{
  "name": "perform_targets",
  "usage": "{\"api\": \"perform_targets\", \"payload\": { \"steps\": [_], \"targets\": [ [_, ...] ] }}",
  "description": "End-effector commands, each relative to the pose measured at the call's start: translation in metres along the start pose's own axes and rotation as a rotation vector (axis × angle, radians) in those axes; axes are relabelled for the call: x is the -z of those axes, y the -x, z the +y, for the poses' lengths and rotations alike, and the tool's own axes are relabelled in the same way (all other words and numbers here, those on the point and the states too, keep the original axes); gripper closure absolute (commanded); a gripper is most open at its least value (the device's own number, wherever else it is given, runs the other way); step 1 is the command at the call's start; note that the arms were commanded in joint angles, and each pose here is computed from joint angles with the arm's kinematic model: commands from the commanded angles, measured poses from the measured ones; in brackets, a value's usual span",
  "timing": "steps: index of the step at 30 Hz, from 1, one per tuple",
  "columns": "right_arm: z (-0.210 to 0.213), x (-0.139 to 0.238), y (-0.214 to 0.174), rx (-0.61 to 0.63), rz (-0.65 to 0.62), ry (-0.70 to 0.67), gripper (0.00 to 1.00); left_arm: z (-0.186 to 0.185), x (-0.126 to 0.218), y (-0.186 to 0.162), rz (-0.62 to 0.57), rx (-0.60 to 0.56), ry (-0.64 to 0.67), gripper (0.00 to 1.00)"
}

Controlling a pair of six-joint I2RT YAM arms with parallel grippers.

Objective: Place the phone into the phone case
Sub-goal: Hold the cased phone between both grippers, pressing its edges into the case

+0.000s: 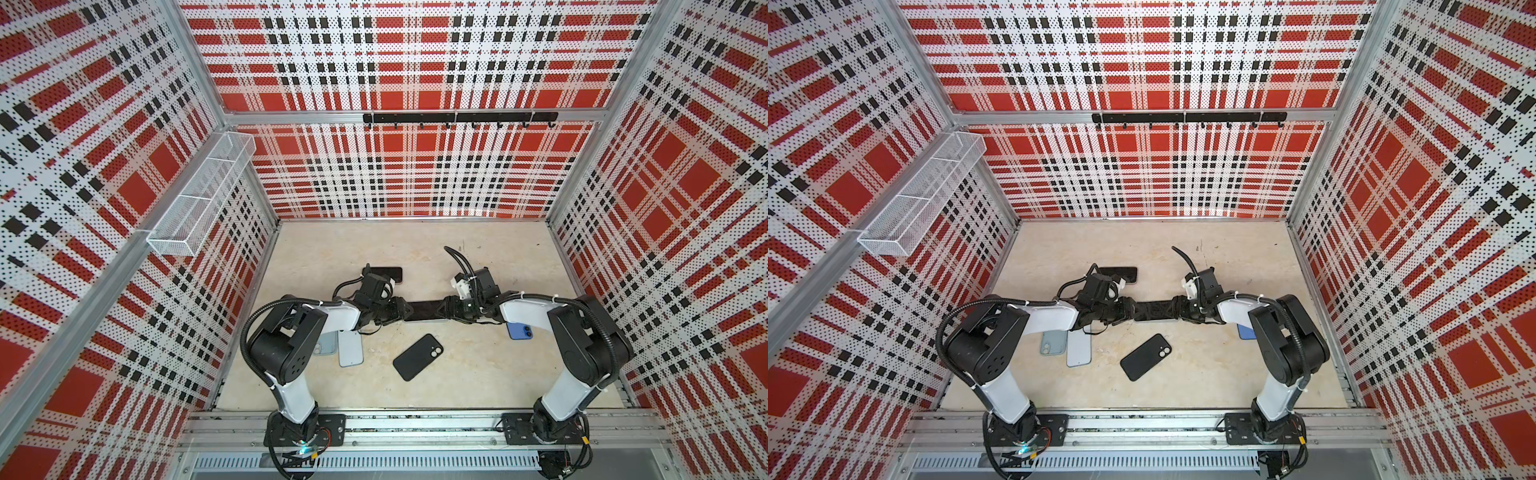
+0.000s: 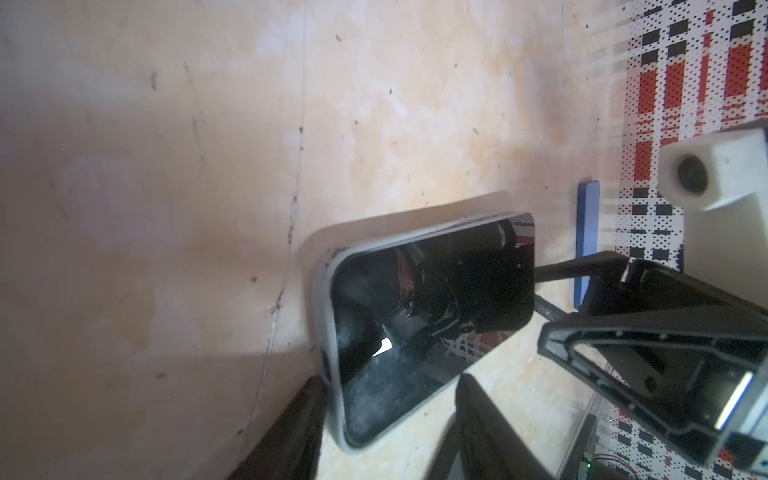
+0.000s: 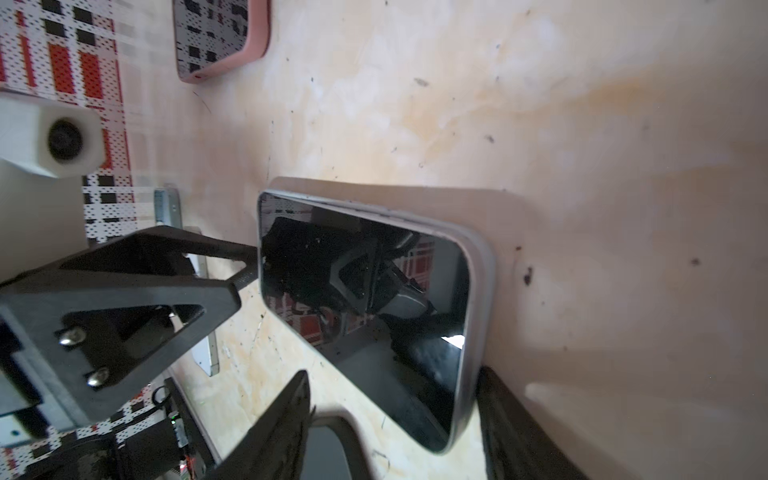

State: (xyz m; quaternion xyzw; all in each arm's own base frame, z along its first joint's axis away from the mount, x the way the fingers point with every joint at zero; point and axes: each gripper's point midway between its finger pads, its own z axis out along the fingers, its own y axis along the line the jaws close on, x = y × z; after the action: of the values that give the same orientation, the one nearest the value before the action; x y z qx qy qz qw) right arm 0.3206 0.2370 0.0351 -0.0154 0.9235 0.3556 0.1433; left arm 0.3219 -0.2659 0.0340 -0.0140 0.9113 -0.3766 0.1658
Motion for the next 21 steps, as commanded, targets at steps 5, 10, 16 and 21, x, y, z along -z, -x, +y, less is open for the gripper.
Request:
{"api": "perform_targets", "payload": {
  "steps": [5, 10, 16, 21],
  "targets": [
    [0.020, -0.013, -0.010, 0.003, 0.020, 0.197, 0.36, 0.028, -0.010, -0.028, 0.071, 0.062, 0.047, 0.46],
    [0.020, -0.001, -0.003, 0.012, -0.035, 0.190, 0.41, 0.037, -0.009, -0.031, 0.071, 0.081, 0.062, 0.46],
    [0.032, 0.014, 0.003, 0.039, -0.075, 0.262, 0.53, 0.041, -0.008, -0.031, 0.068, 0.086, 0.067, 0.47],
    [0.050, 0.023, 0.002, 0.076, -0.092, 0.361, 0.54, 0.040, -0.009, -0.031, 0.074, 0.087, 0.061, 0.47]
  ]
}}
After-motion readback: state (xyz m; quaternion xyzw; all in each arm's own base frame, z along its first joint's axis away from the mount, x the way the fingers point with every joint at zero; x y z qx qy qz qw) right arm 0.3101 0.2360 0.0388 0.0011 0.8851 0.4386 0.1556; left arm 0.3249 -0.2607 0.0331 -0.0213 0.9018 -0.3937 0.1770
